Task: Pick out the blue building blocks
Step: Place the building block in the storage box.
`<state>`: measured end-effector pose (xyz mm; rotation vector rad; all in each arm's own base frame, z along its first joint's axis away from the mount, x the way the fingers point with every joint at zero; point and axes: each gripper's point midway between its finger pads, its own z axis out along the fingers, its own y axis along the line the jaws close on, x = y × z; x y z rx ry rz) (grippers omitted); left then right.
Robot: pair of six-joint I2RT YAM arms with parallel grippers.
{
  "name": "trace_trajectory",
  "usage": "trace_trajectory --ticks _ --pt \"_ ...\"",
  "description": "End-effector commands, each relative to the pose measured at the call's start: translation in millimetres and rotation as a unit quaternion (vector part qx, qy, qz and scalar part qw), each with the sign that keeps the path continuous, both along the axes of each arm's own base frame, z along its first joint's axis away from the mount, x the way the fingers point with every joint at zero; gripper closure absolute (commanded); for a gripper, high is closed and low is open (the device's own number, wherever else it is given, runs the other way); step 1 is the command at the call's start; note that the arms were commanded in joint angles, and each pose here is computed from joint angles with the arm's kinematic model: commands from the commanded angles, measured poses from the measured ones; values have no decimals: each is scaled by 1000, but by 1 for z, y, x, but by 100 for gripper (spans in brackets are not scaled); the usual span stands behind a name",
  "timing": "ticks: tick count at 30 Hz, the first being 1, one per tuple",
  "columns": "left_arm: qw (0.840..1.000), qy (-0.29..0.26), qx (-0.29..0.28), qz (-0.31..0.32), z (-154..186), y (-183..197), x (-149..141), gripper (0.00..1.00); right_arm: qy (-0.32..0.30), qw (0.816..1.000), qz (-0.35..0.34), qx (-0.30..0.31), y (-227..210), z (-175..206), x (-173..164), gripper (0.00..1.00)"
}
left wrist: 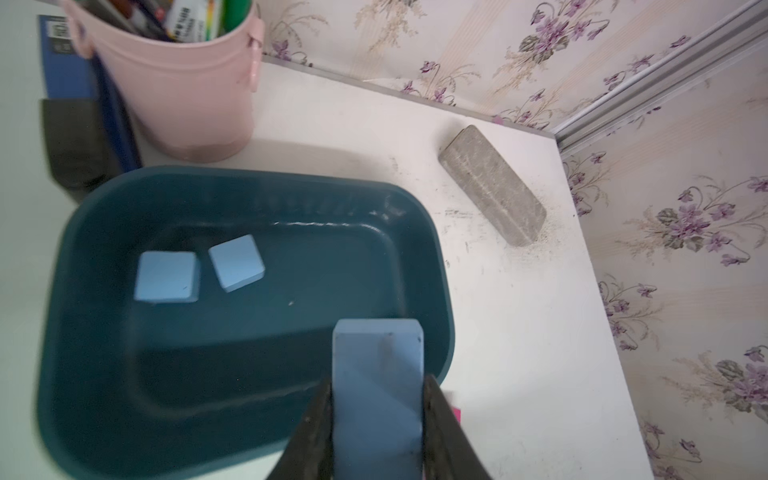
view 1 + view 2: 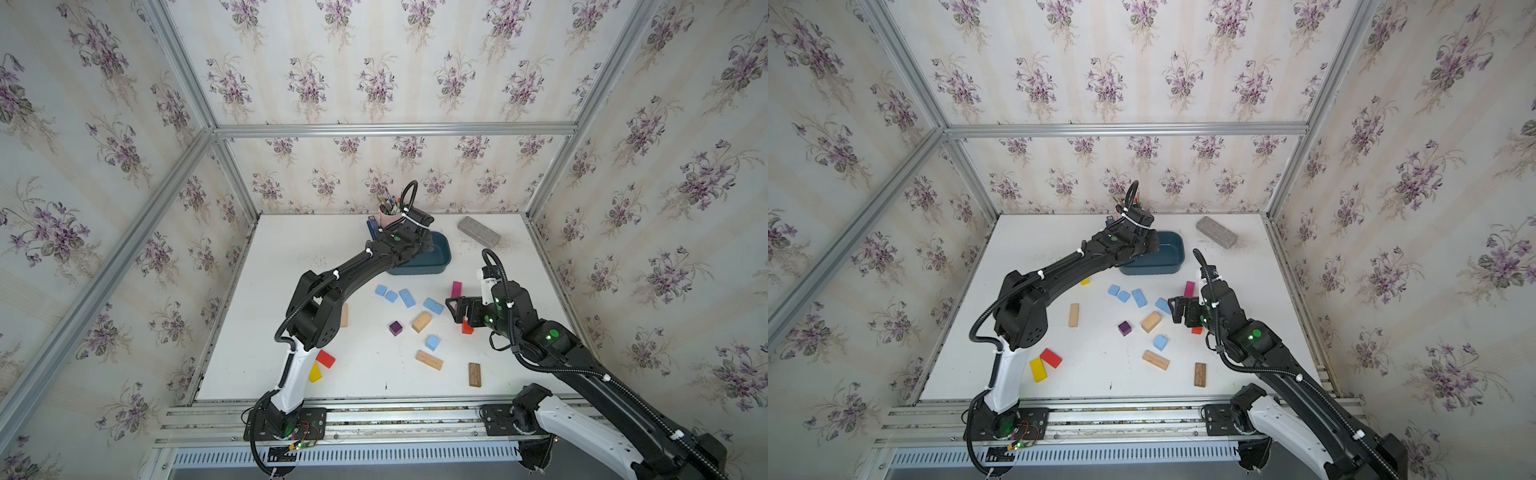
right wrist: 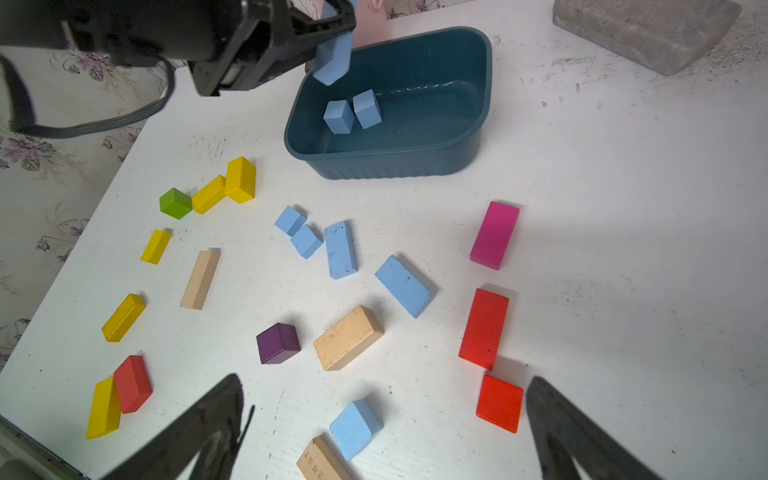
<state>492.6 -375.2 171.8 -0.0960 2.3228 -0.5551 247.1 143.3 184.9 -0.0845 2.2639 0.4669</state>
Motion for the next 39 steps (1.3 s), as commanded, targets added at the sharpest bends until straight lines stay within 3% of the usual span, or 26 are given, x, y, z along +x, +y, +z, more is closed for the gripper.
trace_trajectory --ticks 1,10,18,30,39 --pt "1000 28 -15 -3 -15 -14 6 86 1 1000 -16 -8 -7 0 -1 0" --pt "997 57 -50 12 -63 -42 33 84 -3 999 -31 -16 -15 1 -2 0" --pt "995 61 -77 28 -85 -54 51 79 -4 999 -36 -33 -20 -3 -1 0" --pt "992 55 -108 20 -97 -65 61 64 -5 999 -34 -40 -18 -3 2 0" --pt "991 52 -120 4 -92 -71 62 41 -6 999 -36 -38 -19 -2 2 0"
